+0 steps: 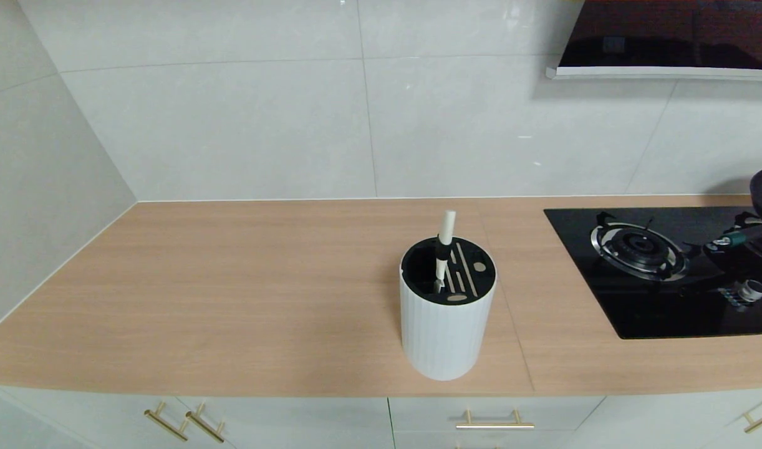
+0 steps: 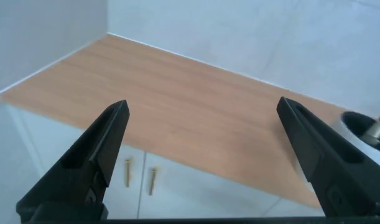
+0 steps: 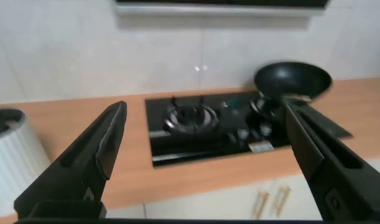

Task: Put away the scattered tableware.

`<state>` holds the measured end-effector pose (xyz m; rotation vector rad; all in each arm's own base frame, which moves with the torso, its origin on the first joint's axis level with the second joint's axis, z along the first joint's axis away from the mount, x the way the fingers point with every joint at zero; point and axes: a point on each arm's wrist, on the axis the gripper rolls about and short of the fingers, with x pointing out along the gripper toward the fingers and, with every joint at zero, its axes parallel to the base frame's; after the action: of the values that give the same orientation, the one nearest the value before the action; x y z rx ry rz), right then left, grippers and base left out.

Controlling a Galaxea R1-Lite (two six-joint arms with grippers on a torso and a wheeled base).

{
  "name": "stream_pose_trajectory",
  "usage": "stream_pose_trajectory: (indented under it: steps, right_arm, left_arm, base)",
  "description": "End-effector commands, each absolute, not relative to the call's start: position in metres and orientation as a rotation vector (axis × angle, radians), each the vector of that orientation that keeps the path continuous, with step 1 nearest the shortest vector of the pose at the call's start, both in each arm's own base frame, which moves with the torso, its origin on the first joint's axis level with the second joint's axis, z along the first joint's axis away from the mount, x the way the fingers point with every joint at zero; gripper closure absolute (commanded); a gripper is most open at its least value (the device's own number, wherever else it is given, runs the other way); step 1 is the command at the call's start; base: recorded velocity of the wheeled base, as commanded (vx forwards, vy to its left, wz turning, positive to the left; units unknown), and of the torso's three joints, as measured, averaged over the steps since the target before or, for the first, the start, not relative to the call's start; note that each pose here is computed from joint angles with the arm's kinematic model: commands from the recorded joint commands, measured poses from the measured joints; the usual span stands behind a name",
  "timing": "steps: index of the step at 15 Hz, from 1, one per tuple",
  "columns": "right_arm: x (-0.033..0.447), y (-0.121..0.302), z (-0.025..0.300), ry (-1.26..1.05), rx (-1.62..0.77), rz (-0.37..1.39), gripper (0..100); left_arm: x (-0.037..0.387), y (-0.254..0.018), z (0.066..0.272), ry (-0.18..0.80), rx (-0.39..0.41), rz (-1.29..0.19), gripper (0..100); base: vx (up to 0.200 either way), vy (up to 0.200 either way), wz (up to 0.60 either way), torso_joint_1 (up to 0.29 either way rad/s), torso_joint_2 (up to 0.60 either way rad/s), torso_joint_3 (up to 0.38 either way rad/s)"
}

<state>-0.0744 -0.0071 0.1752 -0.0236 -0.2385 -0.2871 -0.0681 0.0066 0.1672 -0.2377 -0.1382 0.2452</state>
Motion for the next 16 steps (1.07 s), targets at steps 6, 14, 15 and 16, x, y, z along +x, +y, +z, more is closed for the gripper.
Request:
stream_pose_trajectory:
  steps: [6,14,15,16]
  right_arm:
    - [-0.023,-0.003,0.082,-0.060,0.015,-0.139,0]
    - [-0.023,0.000,0.075,0.005,-0.012,0.008,0]
    - [-0.023,0.000,0.075,0.005,-0.014,0.008,0]
    - [-0.023,0.000,0.075,0.005,-0.014,0.008,0]
  left_arm:
    - [-0.024,0.004,0.081,-0.052,-0.079,0.190,0]
    - [-0.023,0.000,0.075,0.003,0.051,0.014,0]
    - [-0.023,0.000,0.075,0.003,0.044,0.014,0]
    - [-0.023,0.000,0.076,0.002,0.043,0.014,0]
  base:
    - [0.000,0.000,0.00,0.000,0.00,0.000]
    - [0.000,0.000,0.00,0.000,0.00,0.000]
    - [0.000,0.000,0.00,0.000,0.00,0.000]
    - [0.000,0.000,0.00,0.000,0.00,0.000]
